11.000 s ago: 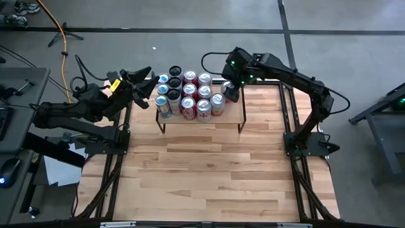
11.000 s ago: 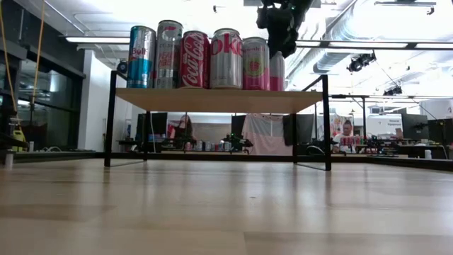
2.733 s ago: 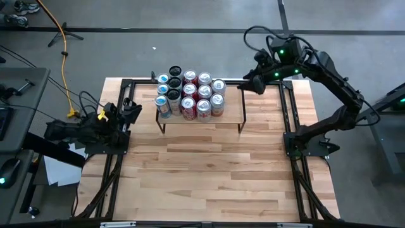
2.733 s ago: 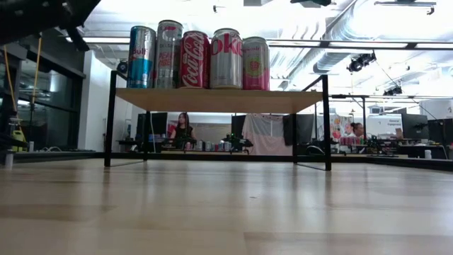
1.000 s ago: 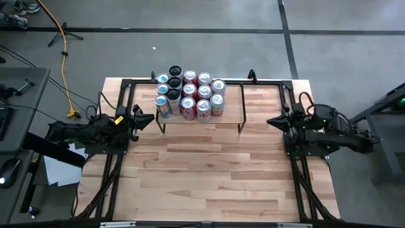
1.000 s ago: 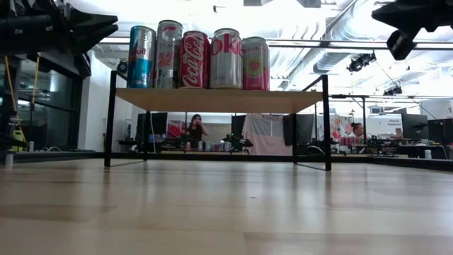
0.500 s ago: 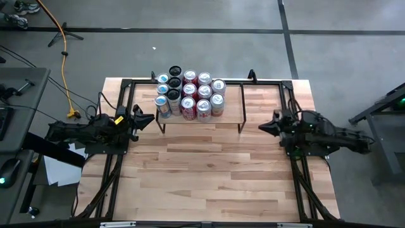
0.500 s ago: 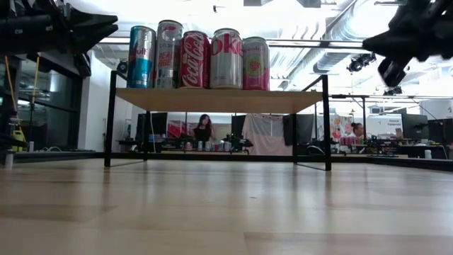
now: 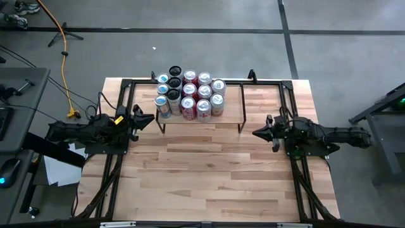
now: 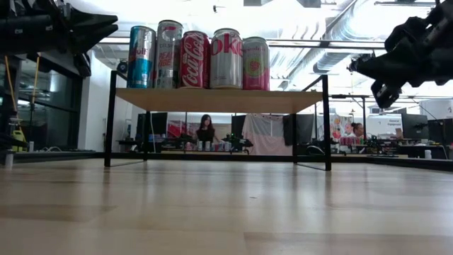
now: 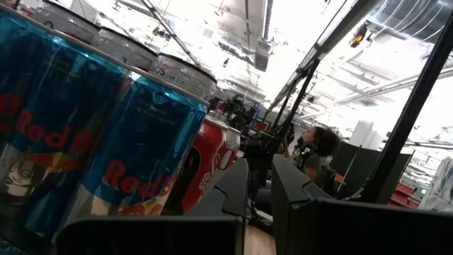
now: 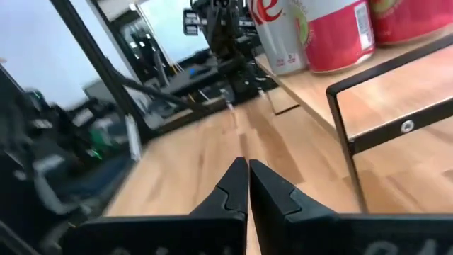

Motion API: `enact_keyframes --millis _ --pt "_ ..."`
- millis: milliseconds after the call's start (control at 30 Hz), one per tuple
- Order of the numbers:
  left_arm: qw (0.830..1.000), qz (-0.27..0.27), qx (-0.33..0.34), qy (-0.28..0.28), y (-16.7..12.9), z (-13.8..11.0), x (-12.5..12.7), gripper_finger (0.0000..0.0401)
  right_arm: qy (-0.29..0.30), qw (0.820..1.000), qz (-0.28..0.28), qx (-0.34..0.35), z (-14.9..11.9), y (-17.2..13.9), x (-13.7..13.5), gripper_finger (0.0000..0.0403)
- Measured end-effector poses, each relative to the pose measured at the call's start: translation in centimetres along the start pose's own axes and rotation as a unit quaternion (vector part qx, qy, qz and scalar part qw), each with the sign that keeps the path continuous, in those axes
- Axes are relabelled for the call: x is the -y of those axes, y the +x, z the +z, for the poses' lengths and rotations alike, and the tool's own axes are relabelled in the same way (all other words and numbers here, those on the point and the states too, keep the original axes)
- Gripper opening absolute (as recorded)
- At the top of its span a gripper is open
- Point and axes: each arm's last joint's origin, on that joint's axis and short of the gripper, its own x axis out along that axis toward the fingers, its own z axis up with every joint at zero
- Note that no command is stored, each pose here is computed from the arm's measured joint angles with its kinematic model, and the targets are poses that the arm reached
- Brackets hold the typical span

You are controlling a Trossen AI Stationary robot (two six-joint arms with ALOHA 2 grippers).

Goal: Place canned beverage on shelf
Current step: Return to Home Position

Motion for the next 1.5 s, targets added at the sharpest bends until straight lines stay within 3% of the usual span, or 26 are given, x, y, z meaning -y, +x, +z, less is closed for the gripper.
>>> enact_keyframes --millis 233,333,833,1067,1500 --pt "1.000 0.001 -0.002 0.001 0.0 0.0 0.0 0.0005 -0.150 0.988 -0.020 -0.024 -0.5 0.3 0.0 0.0000" --pt "1.000 0.002 -0.005 0.002 0.0 -0.1 0.0 0.0005 -0.180 0.983 -0.020 -0.029 -0.6 0.3 0.1 0.0000" --pt "1.000 0.010 -0.024 0.008 -0.1 -0.4 -0.2 0.0005 -0.156 0.987 -0.021 -0.028 -0.6 0.3 0.1 0.0000" --pt "0.991 0.045 -0.118 0.039 -0.4 -2.3 -1.0 0.0005 -0.156 0.987 -0.021 -0.028 -0.6 0.3 0.1 0.0000" --pt "0.992 0.042 -0.116 0.038 -0.4 -2.2 -1.0 0.0005 -0.156 0.987 -0.021 -0.028 -0.6 0.3 0.1 0.0000"
